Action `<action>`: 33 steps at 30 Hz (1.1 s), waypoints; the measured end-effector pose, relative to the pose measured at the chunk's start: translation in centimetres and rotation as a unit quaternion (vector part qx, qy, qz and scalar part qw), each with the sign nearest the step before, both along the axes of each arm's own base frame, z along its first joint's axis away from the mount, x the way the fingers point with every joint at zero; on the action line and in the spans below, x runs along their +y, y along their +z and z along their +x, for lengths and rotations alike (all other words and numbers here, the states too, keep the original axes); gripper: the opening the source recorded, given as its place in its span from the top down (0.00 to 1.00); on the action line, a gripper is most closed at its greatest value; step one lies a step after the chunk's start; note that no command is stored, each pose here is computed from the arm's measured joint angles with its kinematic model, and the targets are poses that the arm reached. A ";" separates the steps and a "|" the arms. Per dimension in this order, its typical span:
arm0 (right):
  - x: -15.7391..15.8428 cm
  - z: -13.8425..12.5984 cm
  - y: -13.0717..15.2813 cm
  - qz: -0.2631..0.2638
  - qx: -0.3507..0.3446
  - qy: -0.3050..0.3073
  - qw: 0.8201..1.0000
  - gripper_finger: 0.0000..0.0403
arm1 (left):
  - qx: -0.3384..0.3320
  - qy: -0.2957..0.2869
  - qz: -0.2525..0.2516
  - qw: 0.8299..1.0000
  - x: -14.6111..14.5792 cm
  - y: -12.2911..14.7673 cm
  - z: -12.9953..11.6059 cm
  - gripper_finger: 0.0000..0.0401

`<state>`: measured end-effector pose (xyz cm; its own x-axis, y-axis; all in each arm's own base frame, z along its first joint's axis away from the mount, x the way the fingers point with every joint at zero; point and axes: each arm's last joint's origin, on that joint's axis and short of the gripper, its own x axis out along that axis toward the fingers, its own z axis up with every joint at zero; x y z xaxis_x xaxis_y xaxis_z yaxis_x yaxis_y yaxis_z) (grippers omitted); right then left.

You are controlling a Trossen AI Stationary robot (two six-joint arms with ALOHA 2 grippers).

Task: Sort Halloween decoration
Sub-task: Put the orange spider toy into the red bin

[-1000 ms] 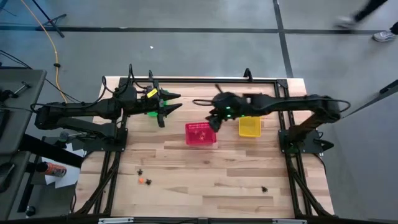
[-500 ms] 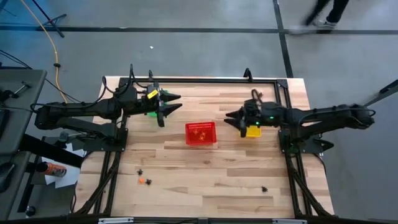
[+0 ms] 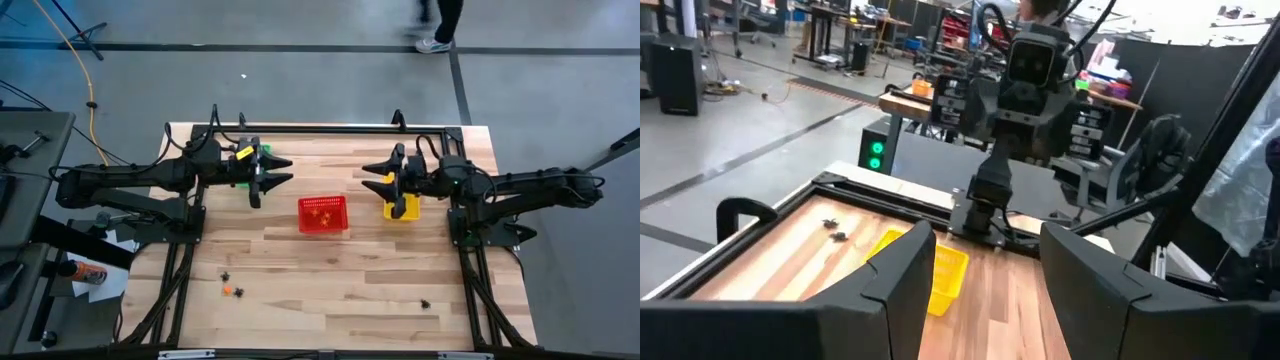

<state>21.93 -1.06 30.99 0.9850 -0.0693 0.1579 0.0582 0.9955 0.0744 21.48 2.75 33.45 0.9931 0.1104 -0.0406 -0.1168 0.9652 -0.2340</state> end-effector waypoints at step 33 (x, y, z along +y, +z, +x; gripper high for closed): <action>0.1 0.0 0.0 -0.006 0.006 0.012 1.000 0.56 | 0.027 -0.001 -0.003 1.000 0.0 -0.5 0.0 0.57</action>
<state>21.97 -0.99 31.01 0.9883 -0.0441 0.1458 0.0354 0.9975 0.0620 21.45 2.74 32.94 0.9897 0.1083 -0.0939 -0.1276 0.9641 -0.2328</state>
